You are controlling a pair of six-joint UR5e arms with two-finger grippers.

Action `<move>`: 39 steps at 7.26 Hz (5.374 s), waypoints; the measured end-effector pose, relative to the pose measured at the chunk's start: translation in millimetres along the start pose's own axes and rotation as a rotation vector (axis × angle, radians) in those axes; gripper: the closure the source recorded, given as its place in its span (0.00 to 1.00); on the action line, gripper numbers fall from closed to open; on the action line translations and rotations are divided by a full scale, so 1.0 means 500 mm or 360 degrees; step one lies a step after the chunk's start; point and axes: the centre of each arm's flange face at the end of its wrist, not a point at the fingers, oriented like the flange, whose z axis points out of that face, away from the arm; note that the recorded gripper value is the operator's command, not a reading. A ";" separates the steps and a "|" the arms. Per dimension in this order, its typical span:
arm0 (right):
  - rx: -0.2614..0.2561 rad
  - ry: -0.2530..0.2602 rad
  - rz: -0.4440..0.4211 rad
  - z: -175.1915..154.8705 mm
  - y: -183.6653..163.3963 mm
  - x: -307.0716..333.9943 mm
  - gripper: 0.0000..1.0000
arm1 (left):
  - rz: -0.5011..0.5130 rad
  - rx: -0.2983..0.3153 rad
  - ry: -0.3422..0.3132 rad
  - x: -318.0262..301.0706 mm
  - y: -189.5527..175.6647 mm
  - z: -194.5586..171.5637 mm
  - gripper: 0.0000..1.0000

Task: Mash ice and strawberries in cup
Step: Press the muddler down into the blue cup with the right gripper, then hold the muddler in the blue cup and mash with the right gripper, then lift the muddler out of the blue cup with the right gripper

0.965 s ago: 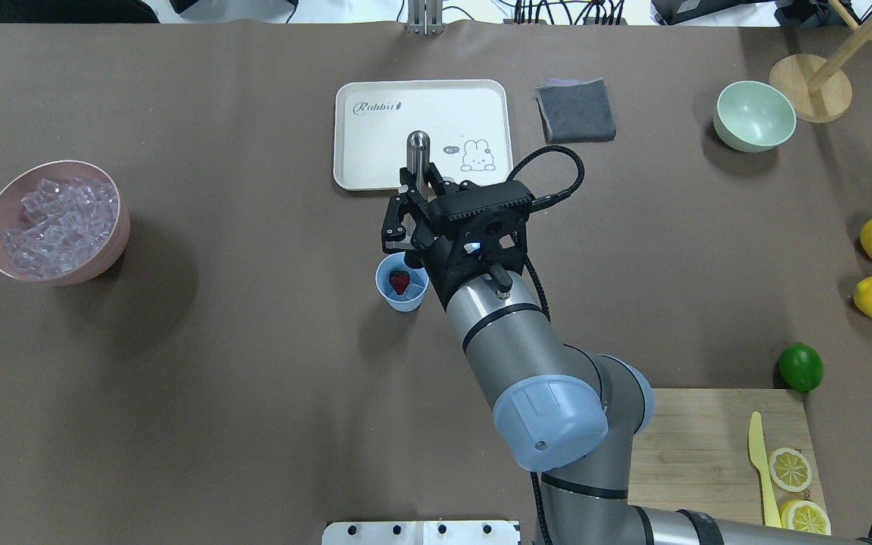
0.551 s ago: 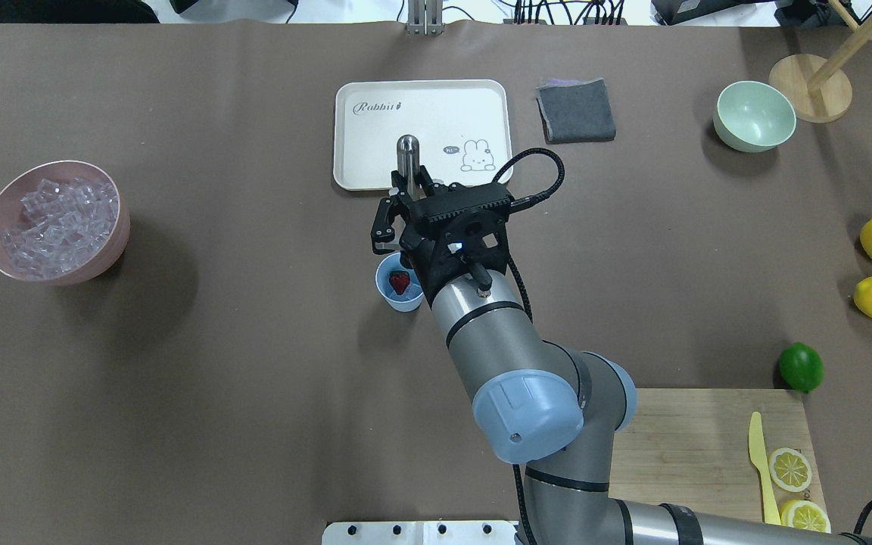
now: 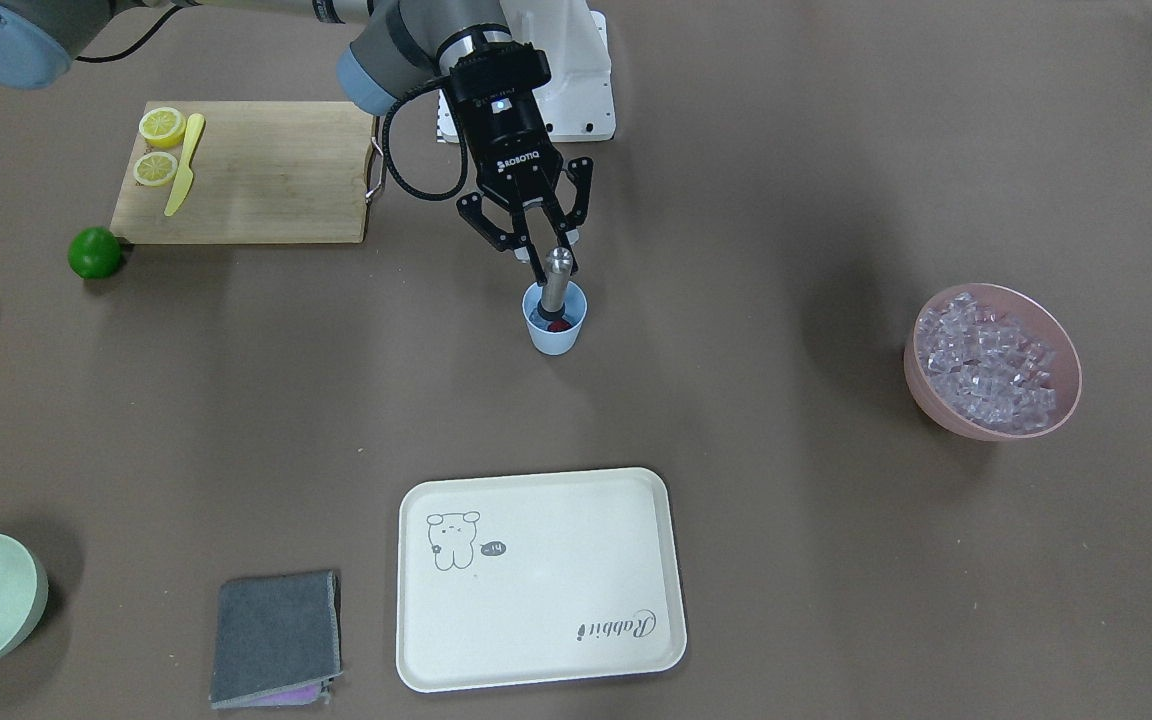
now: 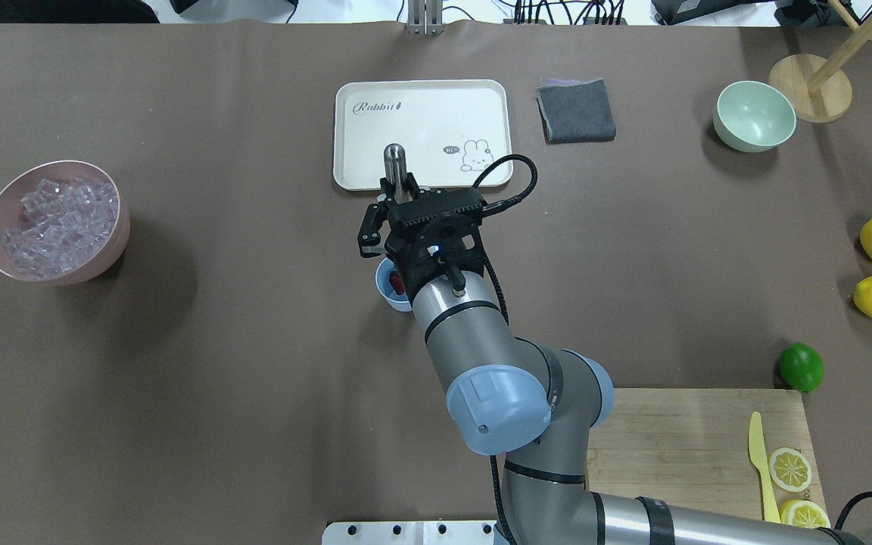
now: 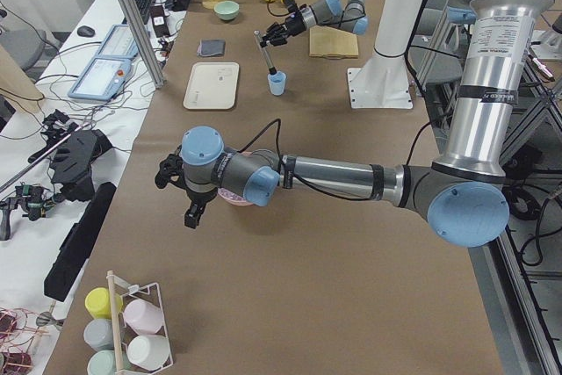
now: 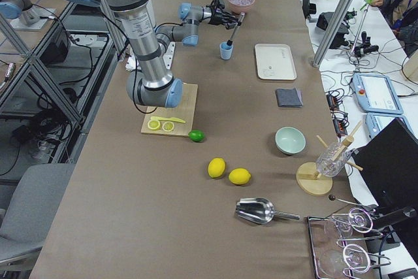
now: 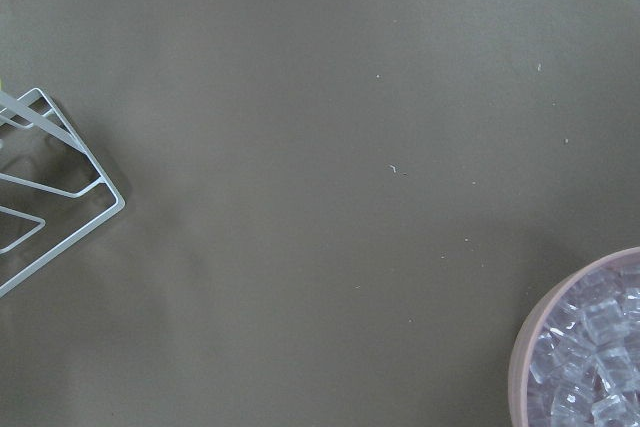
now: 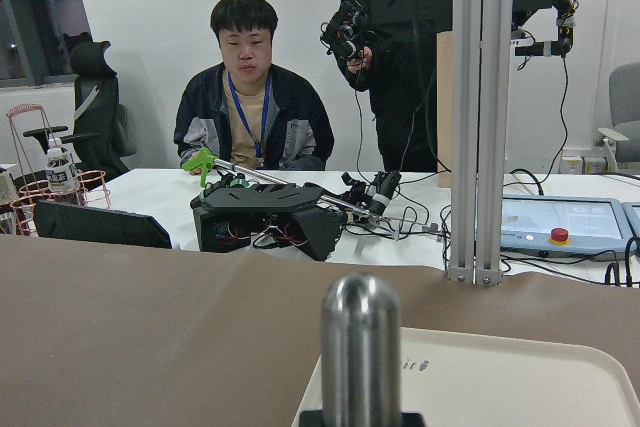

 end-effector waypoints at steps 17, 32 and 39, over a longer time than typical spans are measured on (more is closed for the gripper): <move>-0.0006 -0.0126 0.0035 -0.059 -0.052 -0.019 1.00 | -0.0019 0.0010 0.0003 0.005 0.010 -0.008 0.02; -0.0134 -0.0080 -0.0044 0.006 0.047 -0.013 1.00 | -0.0029 -0.0002 0.0000 -0.001 0.017 -0.001 0.02; -0.0248 -0.0283 0.0026 0.047 -0.116 0.100 1.00 | -0.0003 0.0025 0.0003 0.016 -0.002 -0.015 0.02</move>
